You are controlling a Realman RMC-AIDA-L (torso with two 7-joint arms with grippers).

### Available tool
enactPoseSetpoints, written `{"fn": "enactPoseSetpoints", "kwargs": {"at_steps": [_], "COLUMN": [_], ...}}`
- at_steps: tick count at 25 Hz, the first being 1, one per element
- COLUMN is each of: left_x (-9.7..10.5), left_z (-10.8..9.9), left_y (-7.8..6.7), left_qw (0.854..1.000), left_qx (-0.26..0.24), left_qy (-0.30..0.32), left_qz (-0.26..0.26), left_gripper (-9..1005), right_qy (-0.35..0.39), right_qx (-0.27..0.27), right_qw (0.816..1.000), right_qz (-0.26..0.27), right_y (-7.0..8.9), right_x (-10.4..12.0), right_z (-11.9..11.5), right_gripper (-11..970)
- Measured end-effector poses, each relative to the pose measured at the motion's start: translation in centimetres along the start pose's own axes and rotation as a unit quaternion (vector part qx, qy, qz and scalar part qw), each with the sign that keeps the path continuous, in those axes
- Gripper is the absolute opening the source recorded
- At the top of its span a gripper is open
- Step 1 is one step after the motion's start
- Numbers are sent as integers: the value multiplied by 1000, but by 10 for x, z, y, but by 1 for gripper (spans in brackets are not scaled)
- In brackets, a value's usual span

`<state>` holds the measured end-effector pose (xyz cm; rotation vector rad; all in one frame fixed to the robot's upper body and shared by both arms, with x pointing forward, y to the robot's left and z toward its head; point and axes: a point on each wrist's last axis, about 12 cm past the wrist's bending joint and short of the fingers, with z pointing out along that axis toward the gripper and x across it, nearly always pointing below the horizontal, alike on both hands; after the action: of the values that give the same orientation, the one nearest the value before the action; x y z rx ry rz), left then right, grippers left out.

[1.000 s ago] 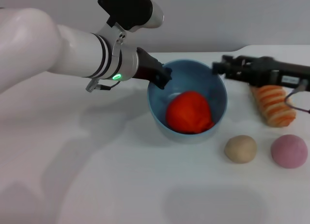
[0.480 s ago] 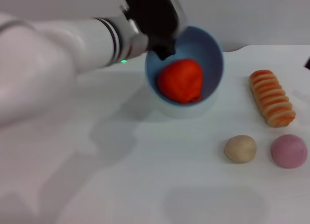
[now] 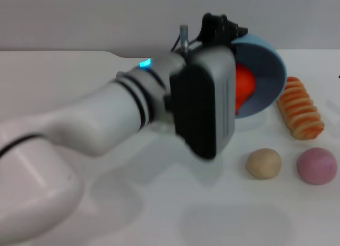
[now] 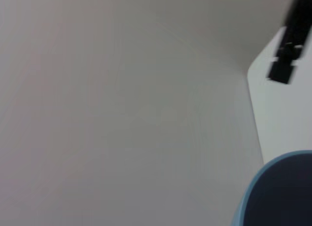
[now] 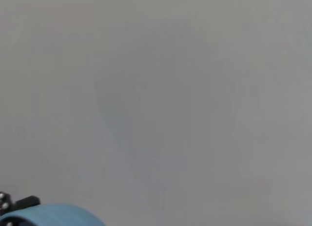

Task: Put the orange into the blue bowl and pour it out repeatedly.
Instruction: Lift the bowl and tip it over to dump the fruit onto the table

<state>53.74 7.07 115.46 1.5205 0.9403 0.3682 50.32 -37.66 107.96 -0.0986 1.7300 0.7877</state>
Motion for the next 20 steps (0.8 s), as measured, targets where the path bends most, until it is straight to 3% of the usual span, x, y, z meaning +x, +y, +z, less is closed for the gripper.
{"fn": "enactPoseSetpoints", "kwargs": {"at_steps": [2, 3, 5, 9, 16, 20], "left_x": [-2, -2, -5, -8, -9, -9], "left_z": [-5, -5, -13, -19, -28, -30], "left_y": [-9, -9, -22, -32, -39, -43], "left_qw": [998, 998, 990, 980, 968, 966], "left_qx": [-15, -15, -48, -79, -146, -158], "left_qy": [-9, -9, -20, -29, -45, -49], "left_qz": [52, 52, 131, 178, 197, 196], "left_gripper": [-2, -2, -2, -2, -1, -1], "right_qy": [0, 0, 0, 2, 1, 1], "right_qx": [2, 3, 3, 1, 5, 6], "right_qw": [1000, 1000, 1000, 1000, 1000, 1000], "right_qz": [-1, -1, 1, 6, 7, 13], "right_y": [-1, -1, -1, -1, -1, -1], "right_x": [-2, -2, -1, 0, 1, 3], "right_z": [3, 6, 7, 11, 11, 11], "right_gripper": [603, 603, 603, 603, 602, 602]}}
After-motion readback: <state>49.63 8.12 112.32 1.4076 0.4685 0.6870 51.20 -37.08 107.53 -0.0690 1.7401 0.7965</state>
